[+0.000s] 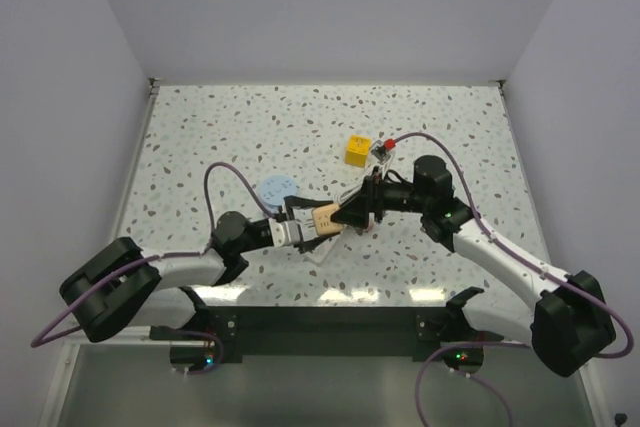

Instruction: Insert the plug

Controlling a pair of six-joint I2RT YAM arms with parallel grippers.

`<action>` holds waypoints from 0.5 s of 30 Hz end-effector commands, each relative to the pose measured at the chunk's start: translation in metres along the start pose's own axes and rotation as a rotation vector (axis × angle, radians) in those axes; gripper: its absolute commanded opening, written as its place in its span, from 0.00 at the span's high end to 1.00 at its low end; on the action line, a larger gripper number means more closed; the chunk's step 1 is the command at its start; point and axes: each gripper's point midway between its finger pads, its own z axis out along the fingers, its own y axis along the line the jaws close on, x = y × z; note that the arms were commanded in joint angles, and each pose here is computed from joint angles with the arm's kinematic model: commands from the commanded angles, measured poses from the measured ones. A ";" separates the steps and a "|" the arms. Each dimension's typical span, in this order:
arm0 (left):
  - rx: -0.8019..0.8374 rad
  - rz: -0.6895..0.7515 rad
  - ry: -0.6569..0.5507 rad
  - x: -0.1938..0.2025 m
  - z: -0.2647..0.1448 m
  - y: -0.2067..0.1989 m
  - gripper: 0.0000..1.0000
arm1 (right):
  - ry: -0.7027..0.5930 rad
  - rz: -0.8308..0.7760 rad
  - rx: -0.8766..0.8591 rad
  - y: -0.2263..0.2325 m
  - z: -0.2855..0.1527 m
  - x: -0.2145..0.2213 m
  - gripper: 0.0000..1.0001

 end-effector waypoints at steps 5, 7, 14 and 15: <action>-0.064 0.114 -0.198 -0.055 0.013 0.025 1.00 | 0.002 -0.045 -0.108 0.021 0.006 -0.003 0.28; -0.064 0.115 -0.201 -0.054 0.015 0.026 1.00 | 0.014 -0.034 -0.121 0.021 0.007 0.001 0.34; -0.092 0.130 -0.221 -0.057 0.016 0.031 1.00 | 0.038 -0.019 -0.134 0.020 0.009 0.010 0.39; -0.093 0.136 -0.230 -0.059 0.017 0.032 1.00 | 0.040 -0.015 -0.132 0.018 0.009 0.011 0.38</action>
